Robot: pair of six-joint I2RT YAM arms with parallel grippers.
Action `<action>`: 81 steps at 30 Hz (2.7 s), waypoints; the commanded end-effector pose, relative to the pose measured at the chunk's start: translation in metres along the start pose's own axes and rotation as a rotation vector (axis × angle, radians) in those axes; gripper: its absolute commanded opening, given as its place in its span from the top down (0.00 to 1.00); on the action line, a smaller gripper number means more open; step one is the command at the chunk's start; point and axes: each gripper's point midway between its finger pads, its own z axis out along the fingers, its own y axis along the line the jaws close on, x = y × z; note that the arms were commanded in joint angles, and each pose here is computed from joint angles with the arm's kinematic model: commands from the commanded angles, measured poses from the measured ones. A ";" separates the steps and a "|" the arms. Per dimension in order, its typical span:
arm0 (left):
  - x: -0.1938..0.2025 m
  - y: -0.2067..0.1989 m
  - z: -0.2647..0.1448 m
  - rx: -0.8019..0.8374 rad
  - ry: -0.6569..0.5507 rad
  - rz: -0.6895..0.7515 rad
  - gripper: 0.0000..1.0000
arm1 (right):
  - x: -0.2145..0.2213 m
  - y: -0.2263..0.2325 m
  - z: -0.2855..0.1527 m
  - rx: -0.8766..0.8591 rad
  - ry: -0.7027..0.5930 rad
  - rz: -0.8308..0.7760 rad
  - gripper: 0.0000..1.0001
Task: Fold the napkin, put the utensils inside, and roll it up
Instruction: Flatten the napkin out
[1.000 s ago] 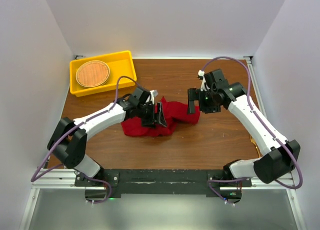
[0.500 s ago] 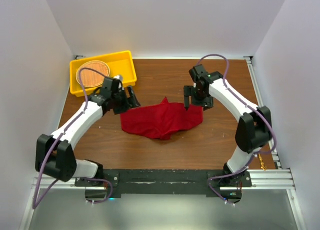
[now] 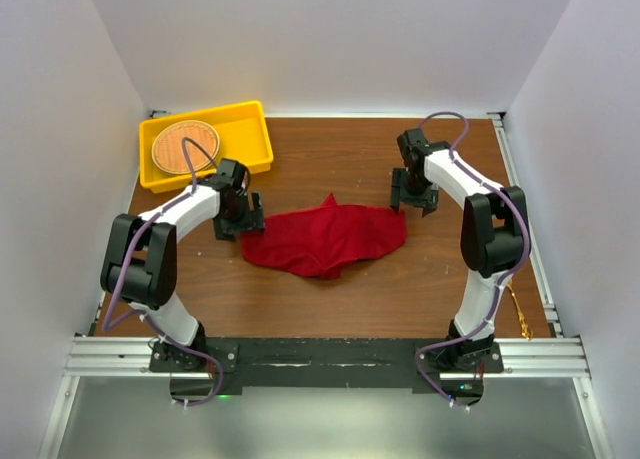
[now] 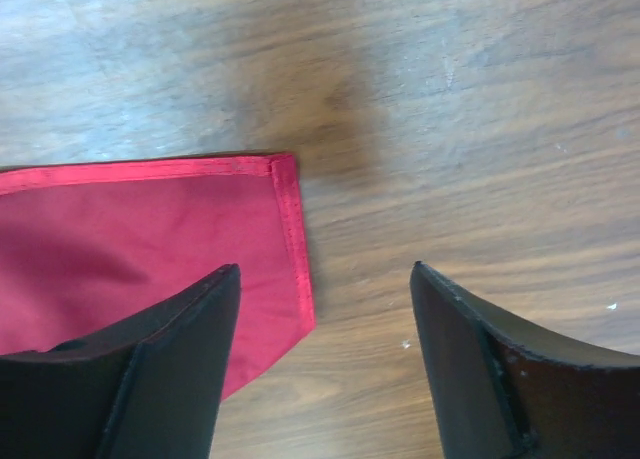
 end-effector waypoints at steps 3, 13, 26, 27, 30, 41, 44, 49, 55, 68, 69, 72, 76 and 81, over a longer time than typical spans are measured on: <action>-0.031 0.003 0.002 -0.007 -0.066 0.031 0.19 | -0.009 0.017 0.011 -0.071 -0.065 -0.068 0.35; -0.030 -0.001 0.022 0.047 -0.028 0.032 0.37 | -0.002 0.025 0.037 -0.055 -0.042 -0.080 0.36; -0.048 -0.018 0.016 0.108 -0.046 0.061 0.94 | 0.007 0.030 0.050 -0.042 -0.047 -0.083 0.76; -0.050 -0.019 0.011 0.107 -0.050 0.061 1.00 | 0.006 0.031 0.046 -0.052 -0.043 -0.082 0.80; -0.069 -0.030 -0.013 0.142 -0.113 0.041 1.00 | -0.008 0.034 0.024 -0.073 -0.083 -0.074 0.96; -0.136 -0.074 -0.187 0.358 -0.514 0.022 1.00 | -0.059 0.020 -0.161 -0.234 -0.446 -0.027 1.00; -0.148 -0.084 -0.254 0.441 -0.665 0.049 1.00 | -0.059 0.012 -0.218 -0.310 -0.575 -0.046 1.00; -0.142 -0.097 -0.346 0.583 -0.842 0.112 1.00 | -0.035 0.000 -0.311 -0.466 -0.767 -0.090 1.00; -0.112 -0.094 -0.429 0.716 -1.059 0.164 1.00 | 0.018 -0.012 -0.387 -0.649 -0.940 -0.156 1.00; -0.056 -0.046 -0.481 0.737 -1.324 0.050 1.00 | 0.057 -0.075 -0.447 -0.619 -1.208 0.033 1.00; -0.060 -0.045 -0.473 0.729 -1.310 0.025 1.00 | 0.050 -0.085 -0.439 -0.554 -1.204 0.087 1.00; -0.080 -0.046 -0.435 0.684 -1.212 -0.066 1.00 | 0.028 -0.090 -0.416 -0.441 -1.136 0.163 1.00; -0.119 -0.047 -0.383 0.560 -1.095 -0.162 1.00 | -0.007 -0.082 -0.346 -0.221 -0.898 0.195 1.00; -0.162 -0.050 -0.246 0.278 -0.728 -0.185 1.00 | -0.034 -0.046 -0.249 -0.082 -0.579 0.053 1.00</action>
